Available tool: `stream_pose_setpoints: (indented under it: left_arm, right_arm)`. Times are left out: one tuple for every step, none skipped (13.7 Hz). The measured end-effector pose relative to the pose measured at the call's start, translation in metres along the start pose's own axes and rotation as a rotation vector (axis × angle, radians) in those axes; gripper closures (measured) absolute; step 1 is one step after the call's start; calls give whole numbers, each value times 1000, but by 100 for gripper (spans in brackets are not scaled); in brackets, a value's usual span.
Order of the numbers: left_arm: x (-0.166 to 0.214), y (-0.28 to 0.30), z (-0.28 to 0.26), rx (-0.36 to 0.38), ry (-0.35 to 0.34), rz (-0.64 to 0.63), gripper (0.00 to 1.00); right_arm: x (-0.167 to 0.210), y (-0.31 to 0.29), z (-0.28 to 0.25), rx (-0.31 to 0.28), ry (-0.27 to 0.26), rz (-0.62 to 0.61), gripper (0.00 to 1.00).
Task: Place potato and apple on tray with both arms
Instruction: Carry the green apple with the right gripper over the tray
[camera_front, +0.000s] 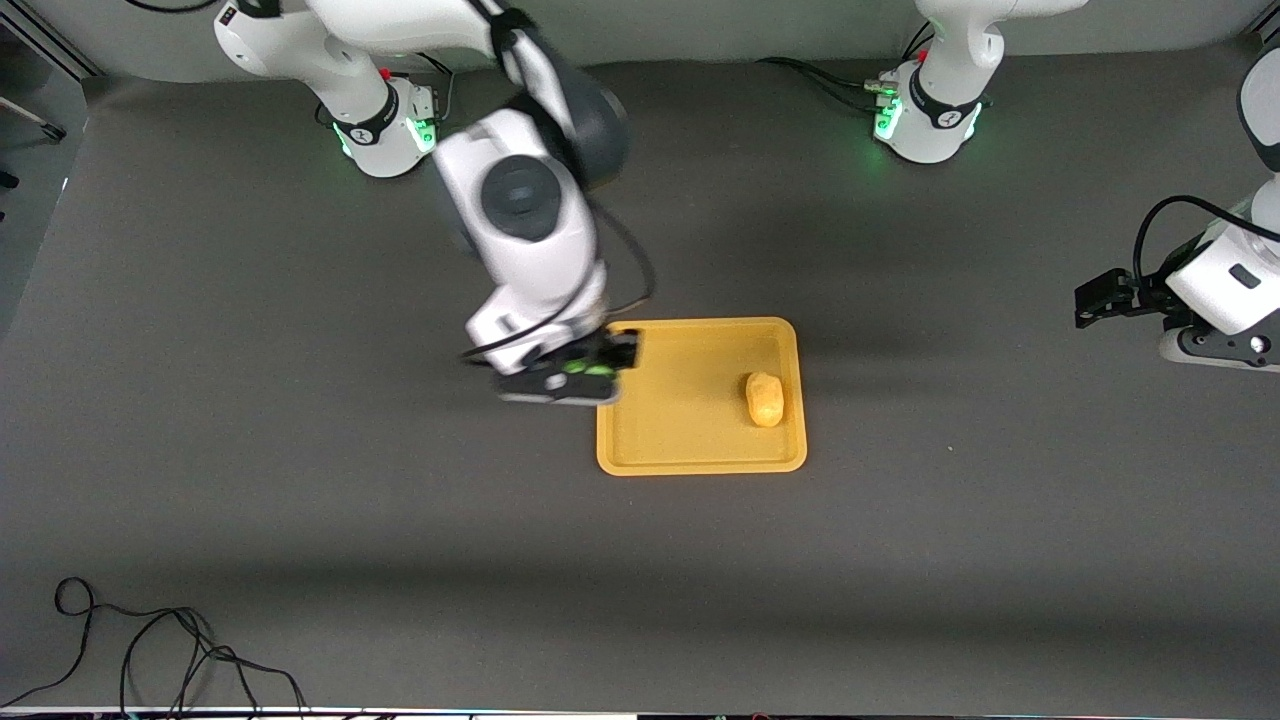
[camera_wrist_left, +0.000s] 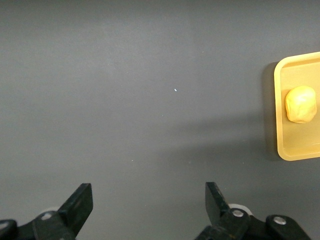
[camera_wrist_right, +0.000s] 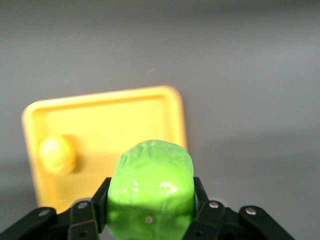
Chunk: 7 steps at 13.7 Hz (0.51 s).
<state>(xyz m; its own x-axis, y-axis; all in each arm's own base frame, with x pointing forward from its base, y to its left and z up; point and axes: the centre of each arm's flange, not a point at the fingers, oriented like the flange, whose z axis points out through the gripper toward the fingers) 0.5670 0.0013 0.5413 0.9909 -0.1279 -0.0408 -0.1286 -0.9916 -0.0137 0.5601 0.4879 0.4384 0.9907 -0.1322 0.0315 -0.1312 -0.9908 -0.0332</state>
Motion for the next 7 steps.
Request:
stream_pose_setpoints:
  left_arm:
    - [0,0,0,0,0,0,0]
    - [0,0,0,1,0,0,0]
    - [0,0,0,1,0,0,0]
    - [0,0,0,1,-1,0,0]
    - [0,0,0,2,-1,0,0]
    - [0,-1,0,2,-1,0,0]
    - [0,-1,0,2,-1,-1,0]
  right_arm:
    - [-15,-24,11,19,-3,16,34]
    - [-23,-40,23,32,0,24,34]
    - [-29,-50,38,34,4,22,34]
    - [-30,-56,57,30,9,18,34]
    - [-28,-59,81,24,16,16,34]
    - [-26,-62,110,17,23,15,34]
    - [-25,-64,140,10,30,13,34]
